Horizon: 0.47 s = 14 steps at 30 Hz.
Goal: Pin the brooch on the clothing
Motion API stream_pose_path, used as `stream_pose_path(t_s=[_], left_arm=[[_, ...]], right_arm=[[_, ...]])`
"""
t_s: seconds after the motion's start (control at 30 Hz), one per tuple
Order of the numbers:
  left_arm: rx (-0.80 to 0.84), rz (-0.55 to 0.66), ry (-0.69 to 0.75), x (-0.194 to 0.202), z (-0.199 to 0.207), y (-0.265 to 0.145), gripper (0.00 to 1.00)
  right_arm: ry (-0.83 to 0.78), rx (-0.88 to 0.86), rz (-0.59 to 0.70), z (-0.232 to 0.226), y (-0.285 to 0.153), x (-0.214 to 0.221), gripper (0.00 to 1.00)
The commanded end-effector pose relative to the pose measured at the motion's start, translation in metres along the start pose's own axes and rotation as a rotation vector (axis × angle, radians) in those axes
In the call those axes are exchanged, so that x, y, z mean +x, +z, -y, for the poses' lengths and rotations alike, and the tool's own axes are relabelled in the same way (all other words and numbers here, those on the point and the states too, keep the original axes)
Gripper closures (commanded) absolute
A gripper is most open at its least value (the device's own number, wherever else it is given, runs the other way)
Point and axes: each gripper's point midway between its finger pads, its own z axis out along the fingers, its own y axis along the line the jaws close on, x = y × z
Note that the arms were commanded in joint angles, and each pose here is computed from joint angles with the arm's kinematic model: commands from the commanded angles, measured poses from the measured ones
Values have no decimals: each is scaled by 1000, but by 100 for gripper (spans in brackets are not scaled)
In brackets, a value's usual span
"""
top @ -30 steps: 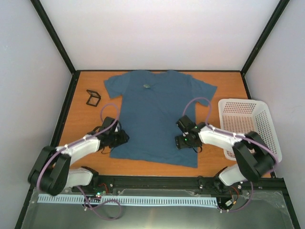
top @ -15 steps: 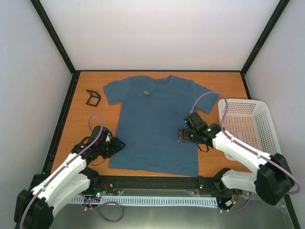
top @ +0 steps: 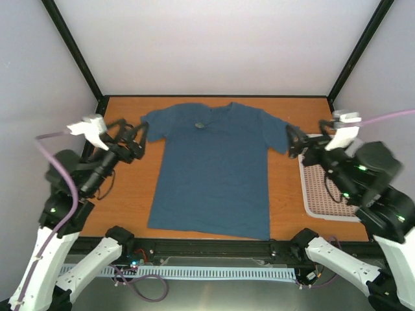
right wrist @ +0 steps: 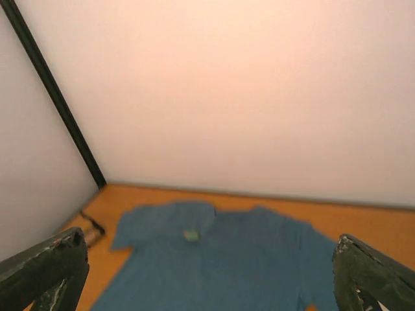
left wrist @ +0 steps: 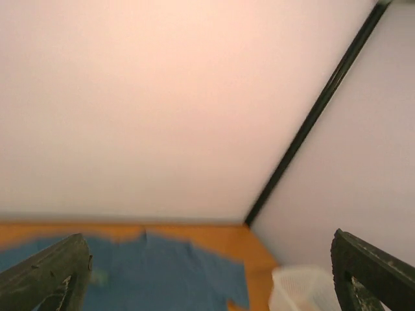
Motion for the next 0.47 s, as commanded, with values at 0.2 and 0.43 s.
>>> stream_pose_path(t_s=[0.2, 0.43], left_arm=[[-42, 455, 450, -163, 64, -80, 0], [-69, 525, 484, -174, 66, -105, 0]], right_arm=[[-31, -78, 258, 3, -98, -79, 0], [1, -38, 249, 11, -98, -77, 0]])
